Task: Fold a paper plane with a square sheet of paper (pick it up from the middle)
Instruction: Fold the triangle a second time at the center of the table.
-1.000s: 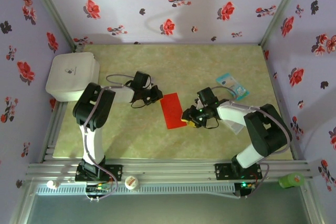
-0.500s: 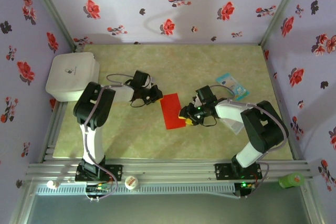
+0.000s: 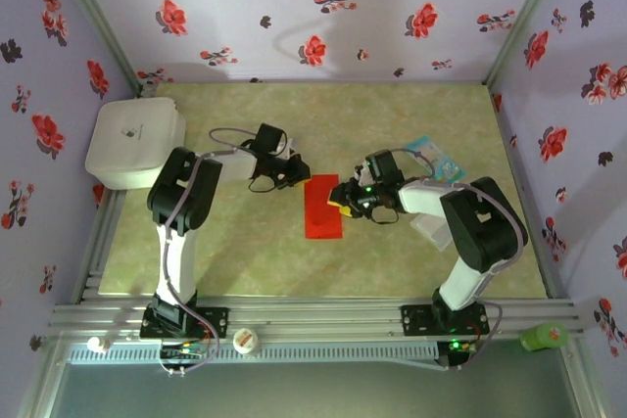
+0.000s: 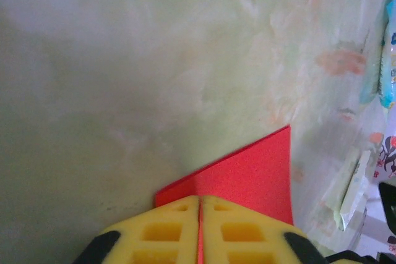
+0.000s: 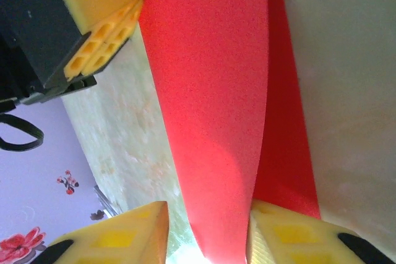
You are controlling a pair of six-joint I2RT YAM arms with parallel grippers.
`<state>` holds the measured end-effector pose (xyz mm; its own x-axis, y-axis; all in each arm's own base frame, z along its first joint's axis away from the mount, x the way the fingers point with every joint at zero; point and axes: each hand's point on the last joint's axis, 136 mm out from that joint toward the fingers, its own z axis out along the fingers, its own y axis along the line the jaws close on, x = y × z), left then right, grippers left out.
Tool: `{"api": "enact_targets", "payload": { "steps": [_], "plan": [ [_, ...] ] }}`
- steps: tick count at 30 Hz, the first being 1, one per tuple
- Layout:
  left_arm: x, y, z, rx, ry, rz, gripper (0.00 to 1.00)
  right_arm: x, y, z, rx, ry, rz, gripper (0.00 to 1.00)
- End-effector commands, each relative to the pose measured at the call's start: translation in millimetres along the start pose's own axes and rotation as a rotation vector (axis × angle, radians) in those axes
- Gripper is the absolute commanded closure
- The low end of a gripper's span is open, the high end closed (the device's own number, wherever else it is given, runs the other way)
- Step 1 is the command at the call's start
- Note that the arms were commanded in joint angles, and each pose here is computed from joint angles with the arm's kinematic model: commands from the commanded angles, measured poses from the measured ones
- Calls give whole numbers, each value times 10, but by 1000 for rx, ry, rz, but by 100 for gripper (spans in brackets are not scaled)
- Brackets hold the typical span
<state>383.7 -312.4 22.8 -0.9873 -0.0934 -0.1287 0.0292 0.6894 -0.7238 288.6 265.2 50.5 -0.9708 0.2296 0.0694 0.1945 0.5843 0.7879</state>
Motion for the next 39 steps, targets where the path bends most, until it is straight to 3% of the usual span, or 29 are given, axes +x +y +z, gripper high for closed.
{"api": "enact_targets", "payload": {
  "steps": [1,8,17,19,25,34,39],
  "plan": [
    [-71,-158,24,29,-24,71,82,-106,149,17,-63,-6,0,69],
    [-102,-481,-332,61,-107,168,67,-54,44,56,-53,12,24,76],
    [169,-664,-724,78,-190,304,65,35,-1,67,-88,31,37,75],
    [282,-742,-809,67,-236,392,65,35,-16,70,-84,29,40,77],
    [822,-950,-893,-2,-366,826,65,28,-15,61,-81,20,46,83],
    [1590,-858,-582,-183,-301,1306,56,8,-32,46,-61,7,61,87],
    [1792,-800,-414,-249,-249,1421,52,-2,-28,25,-53,-4,58,89]
  ]
}}
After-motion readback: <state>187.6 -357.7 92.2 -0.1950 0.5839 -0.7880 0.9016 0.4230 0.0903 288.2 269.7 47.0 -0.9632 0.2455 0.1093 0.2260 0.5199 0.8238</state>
